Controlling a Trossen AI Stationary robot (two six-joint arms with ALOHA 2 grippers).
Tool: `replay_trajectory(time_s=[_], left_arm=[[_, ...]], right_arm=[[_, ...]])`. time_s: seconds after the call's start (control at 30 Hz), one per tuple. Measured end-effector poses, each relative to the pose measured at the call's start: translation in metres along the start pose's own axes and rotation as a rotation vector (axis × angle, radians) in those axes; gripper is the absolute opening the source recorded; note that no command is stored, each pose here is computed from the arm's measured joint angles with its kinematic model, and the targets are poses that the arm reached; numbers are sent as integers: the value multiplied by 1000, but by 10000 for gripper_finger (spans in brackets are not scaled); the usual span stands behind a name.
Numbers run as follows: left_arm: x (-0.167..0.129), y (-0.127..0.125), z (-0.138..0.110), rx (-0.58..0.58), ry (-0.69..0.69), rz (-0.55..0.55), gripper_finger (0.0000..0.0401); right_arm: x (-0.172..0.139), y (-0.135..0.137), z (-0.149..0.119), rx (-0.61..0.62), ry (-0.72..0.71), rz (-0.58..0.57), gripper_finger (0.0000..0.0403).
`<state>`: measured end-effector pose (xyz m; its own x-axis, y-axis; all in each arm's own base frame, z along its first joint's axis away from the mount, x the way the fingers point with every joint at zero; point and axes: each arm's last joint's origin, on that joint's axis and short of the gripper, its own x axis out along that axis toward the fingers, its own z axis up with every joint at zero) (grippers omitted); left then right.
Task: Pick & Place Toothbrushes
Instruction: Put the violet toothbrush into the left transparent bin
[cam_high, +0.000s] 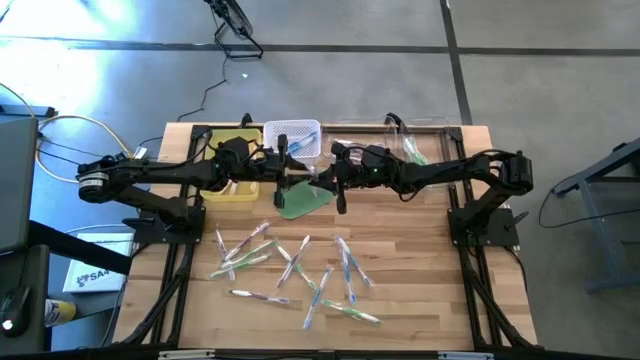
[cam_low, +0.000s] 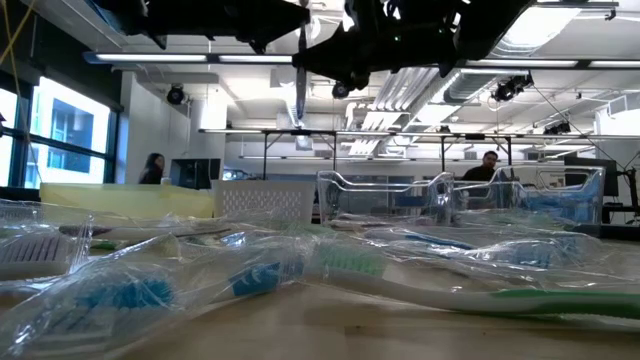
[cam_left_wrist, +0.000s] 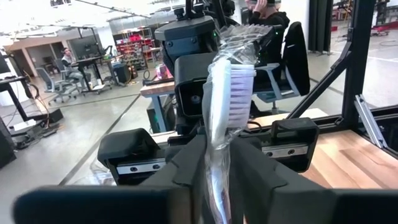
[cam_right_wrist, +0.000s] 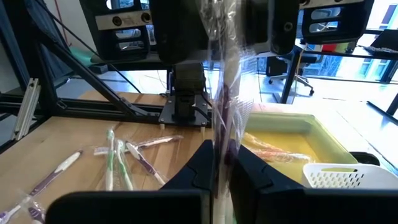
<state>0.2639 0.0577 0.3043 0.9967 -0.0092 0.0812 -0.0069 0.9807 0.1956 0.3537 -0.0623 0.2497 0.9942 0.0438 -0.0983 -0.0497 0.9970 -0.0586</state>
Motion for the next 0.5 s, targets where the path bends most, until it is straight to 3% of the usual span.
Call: replay_trajectory(time_s=[0.27, 0.5], left_arm=[[0, 0, 0, 29, 0, 0, 162], [0, 0, 0, 29, -1, 0, 181]], right_arm=[[0, 0, 0, 5, 0, 1, 16], [-1, -3, -1, 10, 11, -8, 16]])
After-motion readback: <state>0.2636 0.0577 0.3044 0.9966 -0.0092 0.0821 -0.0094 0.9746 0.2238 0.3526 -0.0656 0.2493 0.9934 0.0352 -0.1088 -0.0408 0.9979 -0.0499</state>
